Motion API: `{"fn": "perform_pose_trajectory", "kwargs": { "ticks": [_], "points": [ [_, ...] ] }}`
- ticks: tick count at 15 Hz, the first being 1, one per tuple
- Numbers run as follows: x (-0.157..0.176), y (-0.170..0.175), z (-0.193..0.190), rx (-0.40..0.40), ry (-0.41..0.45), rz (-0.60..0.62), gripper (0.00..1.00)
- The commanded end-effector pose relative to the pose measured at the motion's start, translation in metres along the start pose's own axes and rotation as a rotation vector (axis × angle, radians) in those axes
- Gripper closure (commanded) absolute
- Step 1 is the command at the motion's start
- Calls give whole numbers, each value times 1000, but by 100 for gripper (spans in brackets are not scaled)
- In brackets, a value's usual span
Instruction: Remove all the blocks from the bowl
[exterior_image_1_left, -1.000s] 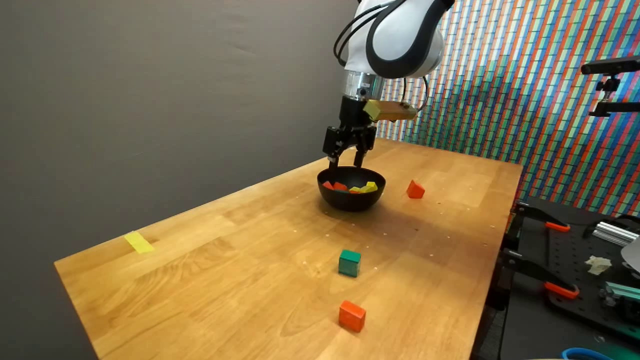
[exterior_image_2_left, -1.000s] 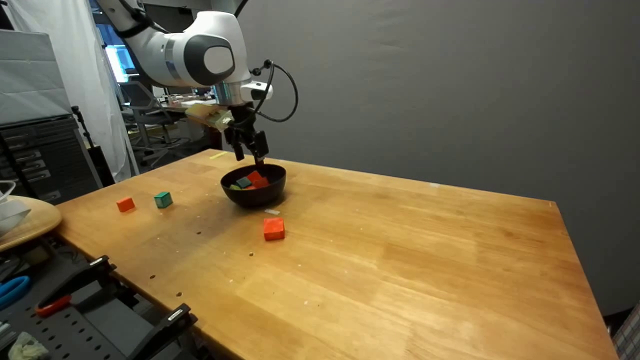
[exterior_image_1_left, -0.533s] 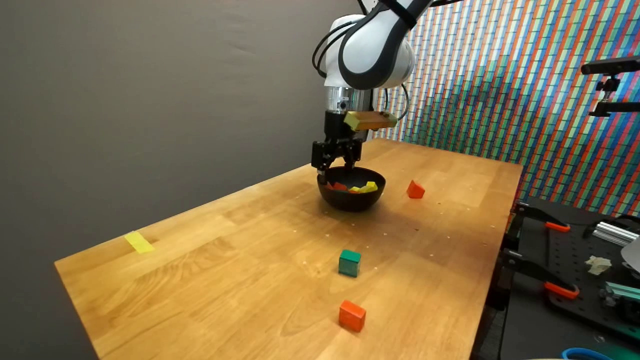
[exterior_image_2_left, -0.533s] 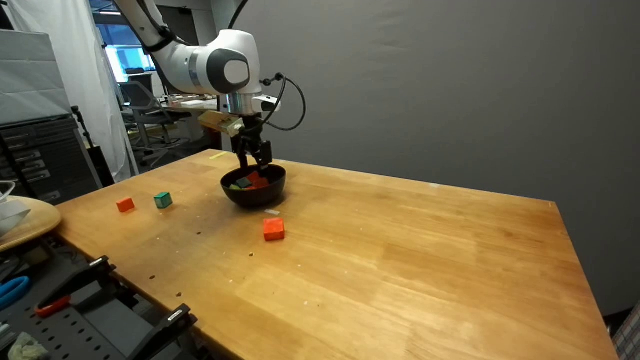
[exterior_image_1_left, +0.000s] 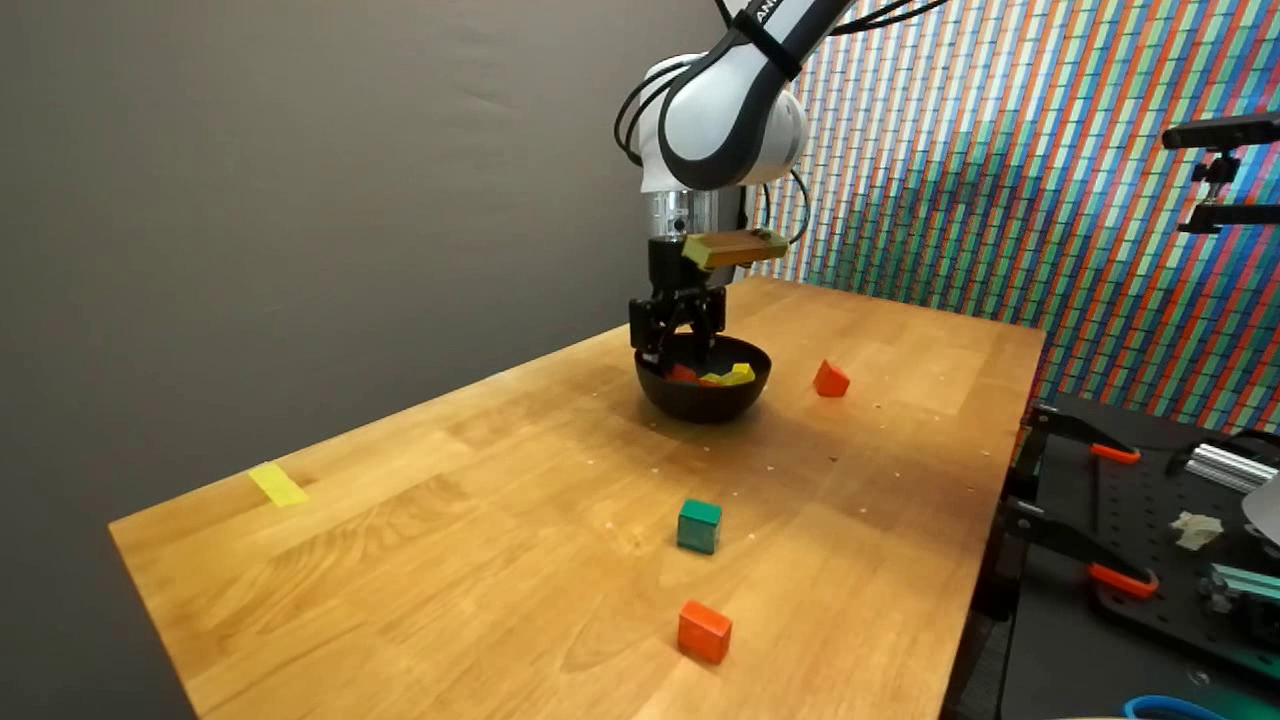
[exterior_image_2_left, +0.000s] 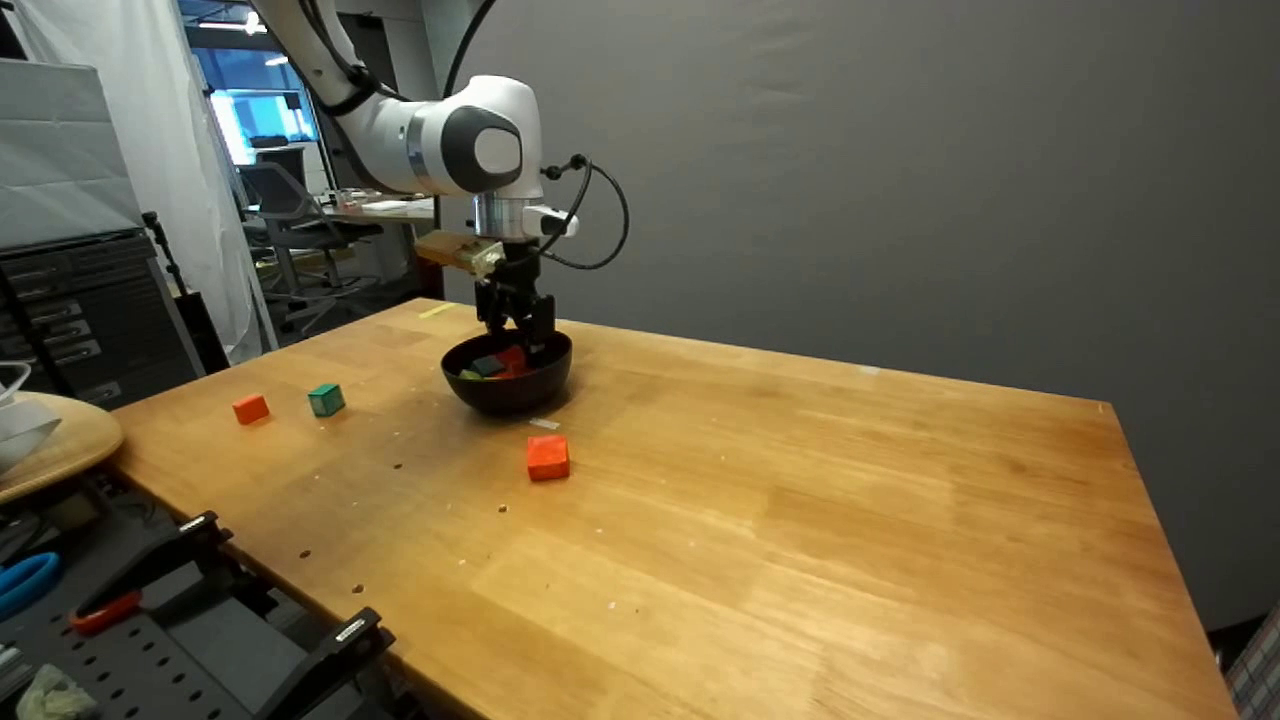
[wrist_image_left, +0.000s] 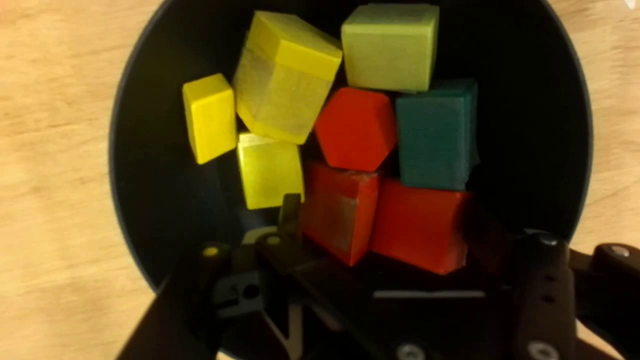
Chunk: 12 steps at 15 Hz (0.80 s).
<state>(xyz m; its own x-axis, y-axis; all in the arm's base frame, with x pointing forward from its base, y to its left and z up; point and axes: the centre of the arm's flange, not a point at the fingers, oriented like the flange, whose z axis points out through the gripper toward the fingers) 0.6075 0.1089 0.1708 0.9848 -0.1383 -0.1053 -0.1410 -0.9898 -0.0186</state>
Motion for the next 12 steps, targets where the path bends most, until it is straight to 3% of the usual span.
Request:
{"fn": "perform_pose_trajectory", "kwargs": {
  "ticks": [1, 2, 4, 6, 12],
  "points": [
    [16, 4, 9, -22, -28, 0, 18],
    [17, 5, 13, -26, -39, 1, 21],
    [17, 9, 20, -39, -54, 7, 47],
    [19, 10, 14, -47, -59, 12, 55],
    [21, 9, 8, -48, -39, 18, 59]
  ]
}}
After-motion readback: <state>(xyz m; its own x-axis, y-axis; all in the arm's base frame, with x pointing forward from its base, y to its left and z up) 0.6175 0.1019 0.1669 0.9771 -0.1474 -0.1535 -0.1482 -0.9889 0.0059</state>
